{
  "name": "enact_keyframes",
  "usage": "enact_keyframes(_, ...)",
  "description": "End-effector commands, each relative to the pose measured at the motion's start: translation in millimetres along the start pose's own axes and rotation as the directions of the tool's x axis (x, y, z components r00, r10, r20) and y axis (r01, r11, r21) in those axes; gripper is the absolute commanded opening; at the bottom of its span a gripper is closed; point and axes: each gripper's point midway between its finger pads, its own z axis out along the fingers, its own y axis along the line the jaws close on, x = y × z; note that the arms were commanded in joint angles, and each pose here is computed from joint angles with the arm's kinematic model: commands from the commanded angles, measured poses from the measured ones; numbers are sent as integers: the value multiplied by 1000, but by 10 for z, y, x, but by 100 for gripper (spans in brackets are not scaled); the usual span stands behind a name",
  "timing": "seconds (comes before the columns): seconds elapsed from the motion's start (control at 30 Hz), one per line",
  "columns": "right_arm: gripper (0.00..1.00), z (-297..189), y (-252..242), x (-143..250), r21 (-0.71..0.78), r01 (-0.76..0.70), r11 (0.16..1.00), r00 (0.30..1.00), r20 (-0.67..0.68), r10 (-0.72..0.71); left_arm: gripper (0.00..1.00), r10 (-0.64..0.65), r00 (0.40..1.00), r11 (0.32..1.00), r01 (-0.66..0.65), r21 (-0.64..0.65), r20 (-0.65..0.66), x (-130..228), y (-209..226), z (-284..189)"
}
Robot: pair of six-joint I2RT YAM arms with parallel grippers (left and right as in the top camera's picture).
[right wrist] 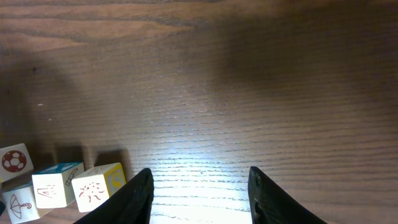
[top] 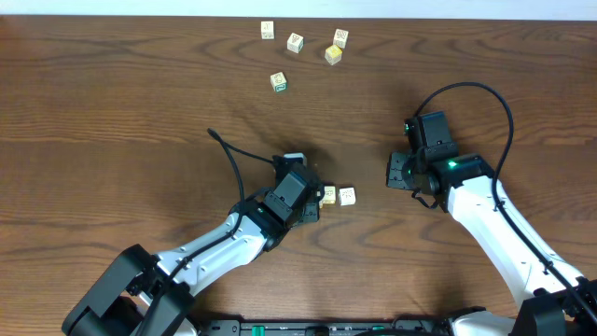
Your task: Lift 5 blocks
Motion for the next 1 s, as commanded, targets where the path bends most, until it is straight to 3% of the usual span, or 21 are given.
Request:
enact_keyframes(0.0,46,-1,-8,2,14,6,1000,1000,5,-6,7,-2,1000,1000,2,-5,-16,51,19,31)
enact_keyframes(0.13,46,-1,-8,3,14,6,1000,1000,5,-6,7,5,1000,1000,-6,-21,-29,84,58,31)
enact_keyframes(0.33,46,-1,-14,1,18,6,1000,1000,6,-6,7,16,999,989,-20,-144,-33,133,314,8)
enact_keyframes(0.97,46,-1,-19,-3,21,6,1000,1000,8,-6,8,5,1000,997,-6,-73,-17,77,159,26)
